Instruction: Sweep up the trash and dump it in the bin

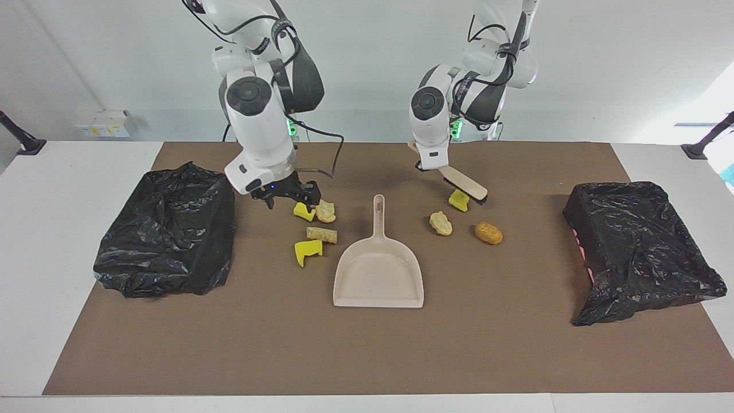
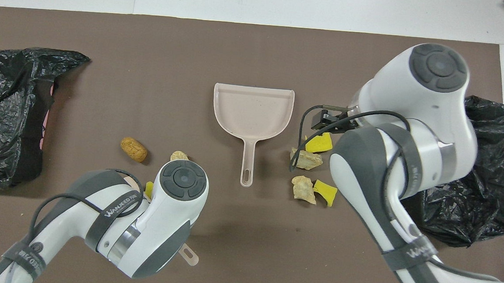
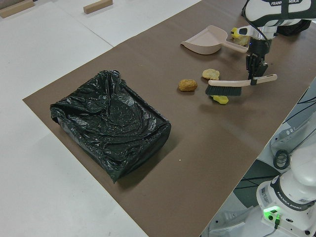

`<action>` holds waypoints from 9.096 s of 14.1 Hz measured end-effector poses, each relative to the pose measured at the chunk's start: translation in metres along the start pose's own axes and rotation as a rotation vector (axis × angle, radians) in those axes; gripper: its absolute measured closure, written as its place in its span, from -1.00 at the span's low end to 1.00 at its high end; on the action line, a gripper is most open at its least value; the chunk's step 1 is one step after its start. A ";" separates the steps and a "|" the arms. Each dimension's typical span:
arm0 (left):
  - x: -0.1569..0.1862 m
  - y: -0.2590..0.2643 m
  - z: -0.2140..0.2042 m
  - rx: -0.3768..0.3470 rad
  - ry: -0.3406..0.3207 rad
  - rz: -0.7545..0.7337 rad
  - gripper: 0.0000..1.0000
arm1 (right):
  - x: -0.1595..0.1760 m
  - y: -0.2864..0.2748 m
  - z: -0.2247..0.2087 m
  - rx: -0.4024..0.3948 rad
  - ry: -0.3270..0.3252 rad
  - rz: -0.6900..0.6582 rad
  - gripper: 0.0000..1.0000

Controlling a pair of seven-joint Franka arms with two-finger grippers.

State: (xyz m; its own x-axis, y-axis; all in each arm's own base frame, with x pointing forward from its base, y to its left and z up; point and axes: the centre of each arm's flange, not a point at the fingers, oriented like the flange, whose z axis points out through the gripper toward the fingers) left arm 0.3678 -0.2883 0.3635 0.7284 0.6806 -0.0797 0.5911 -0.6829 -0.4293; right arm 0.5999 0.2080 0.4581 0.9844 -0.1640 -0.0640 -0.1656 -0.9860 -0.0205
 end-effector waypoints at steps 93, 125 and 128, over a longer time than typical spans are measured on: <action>-0.087 0.012 0.004 -0.333 0.084 0.688 0.50 | -0.071 0.429 -0.106 -0.200 -0.204 -1.147 0.37; 0.296 -0.111 -0.138 -0.455 0.139 0.727 -1.00 | -0.070 0.265 -0.151 -0.768 -0.704 -1.313 0.37; 0.314 -0.138 -0.153 -0.460 0.147 0.730 -1.00 | -0.086 0.213 -0.140 -0.688 -0.566 -1.215 0.37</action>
State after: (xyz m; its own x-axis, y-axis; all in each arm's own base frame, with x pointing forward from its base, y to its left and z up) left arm 0.5683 -0.0214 0.5354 0.9980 0.0119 -0.0627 0.0177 -0.9956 0.0924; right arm 0.4883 0.0078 0.5988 0.3190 0.6144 -0.7216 0.9280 -0.3573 0.1060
